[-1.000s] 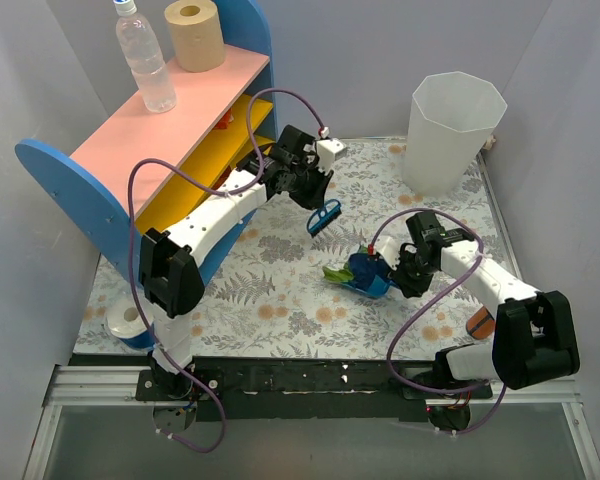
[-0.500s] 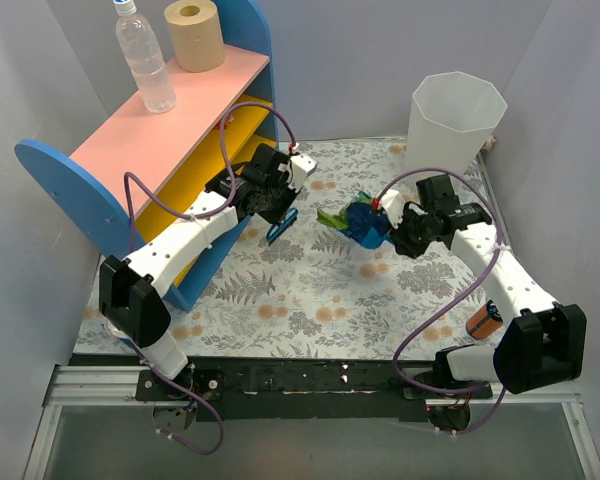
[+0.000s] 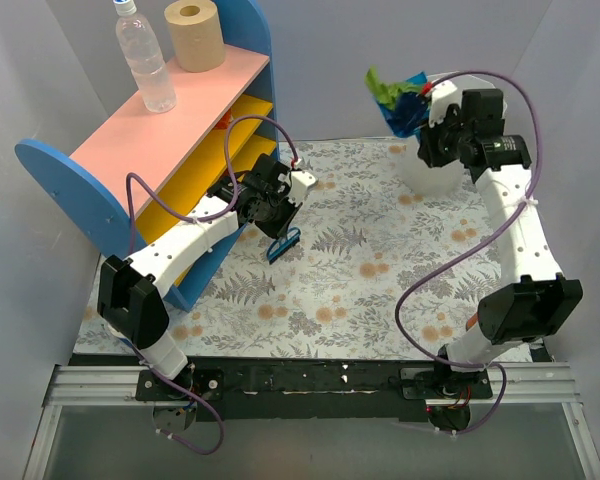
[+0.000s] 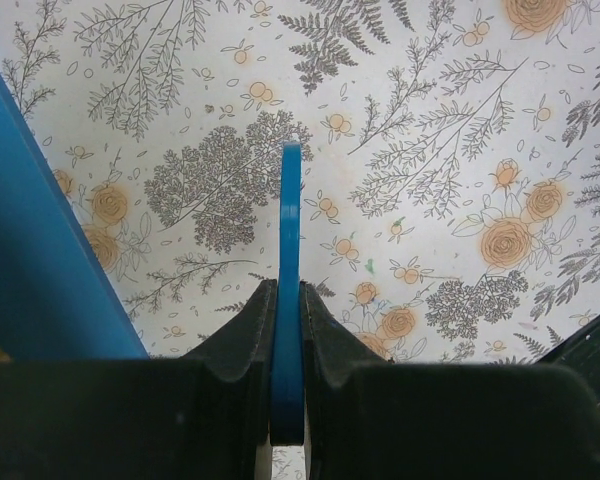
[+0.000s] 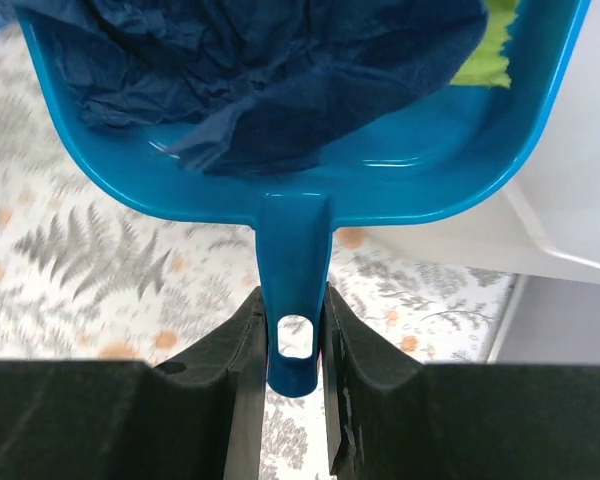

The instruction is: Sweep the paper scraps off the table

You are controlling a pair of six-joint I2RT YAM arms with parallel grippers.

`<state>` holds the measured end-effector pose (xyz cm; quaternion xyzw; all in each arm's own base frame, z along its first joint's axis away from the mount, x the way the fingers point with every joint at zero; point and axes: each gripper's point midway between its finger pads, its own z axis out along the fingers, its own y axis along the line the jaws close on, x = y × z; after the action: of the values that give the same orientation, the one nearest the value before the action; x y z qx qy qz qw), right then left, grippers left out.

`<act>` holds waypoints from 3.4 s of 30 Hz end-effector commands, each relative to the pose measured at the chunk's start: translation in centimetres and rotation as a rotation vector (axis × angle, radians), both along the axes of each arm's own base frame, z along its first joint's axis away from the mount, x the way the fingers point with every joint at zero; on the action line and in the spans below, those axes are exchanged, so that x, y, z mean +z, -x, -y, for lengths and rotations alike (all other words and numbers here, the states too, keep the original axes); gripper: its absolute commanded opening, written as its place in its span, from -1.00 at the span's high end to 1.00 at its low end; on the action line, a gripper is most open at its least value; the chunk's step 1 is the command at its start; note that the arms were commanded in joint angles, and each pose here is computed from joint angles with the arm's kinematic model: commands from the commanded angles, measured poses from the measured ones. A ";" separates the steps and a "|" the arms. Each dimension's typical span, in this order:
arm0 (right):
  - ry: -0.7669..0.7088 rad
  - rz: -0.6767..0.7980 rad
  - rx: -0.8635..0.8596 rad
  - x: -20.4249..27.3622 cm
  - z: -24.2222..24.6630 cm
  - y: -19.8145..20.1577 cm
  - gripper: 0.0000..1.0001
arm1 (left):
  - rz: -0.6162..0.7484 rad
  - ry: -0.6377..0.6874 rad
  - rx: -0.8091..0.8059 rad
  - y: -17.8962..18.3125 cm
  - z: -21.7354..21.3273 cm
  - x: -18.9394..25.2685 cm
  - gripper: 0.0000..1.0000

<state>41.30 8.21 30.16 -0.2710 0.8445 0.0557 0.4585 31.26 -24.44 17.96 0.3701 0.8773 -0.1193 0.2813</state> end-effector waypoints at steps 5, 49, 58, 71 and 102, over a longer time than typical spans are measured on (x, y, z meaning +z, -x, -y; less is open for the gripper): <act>-0.034 0.189 -0.473 6.2 8.4 -5.6 0.97 | -0.013 0.053 -0.020 0.7 0.1 1.0 1.00; 1.111 0.378 -0.887 5.1 22.3 -4.2 0.97 | -0.030 0.171 -0.044 0.0 3.0 3.4 1.00; 0.729 0.405 -0.933 6.1 20.5 -5.6 0.97 | -0.028 0.180 -0.046 -0.4 3.4 3.6 1.00; 0.420 0.410 -0.659 7.0 10.3 -3.1 0.97 | -0.012 0.186 -0.062 -0.5 3.5 4.2 1.00; 0.296 -0.437 0.201 -21.2 1.6 17.5 0.97 | -0.509 0.288 -0.342 5.7 7.5 -5.7 1.00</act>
<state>22.09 6.88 9.46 -0.3927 0.8962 0.0576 0.1982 25.70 -31.82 11.90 0.4266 0.8263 -0.3590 0.0801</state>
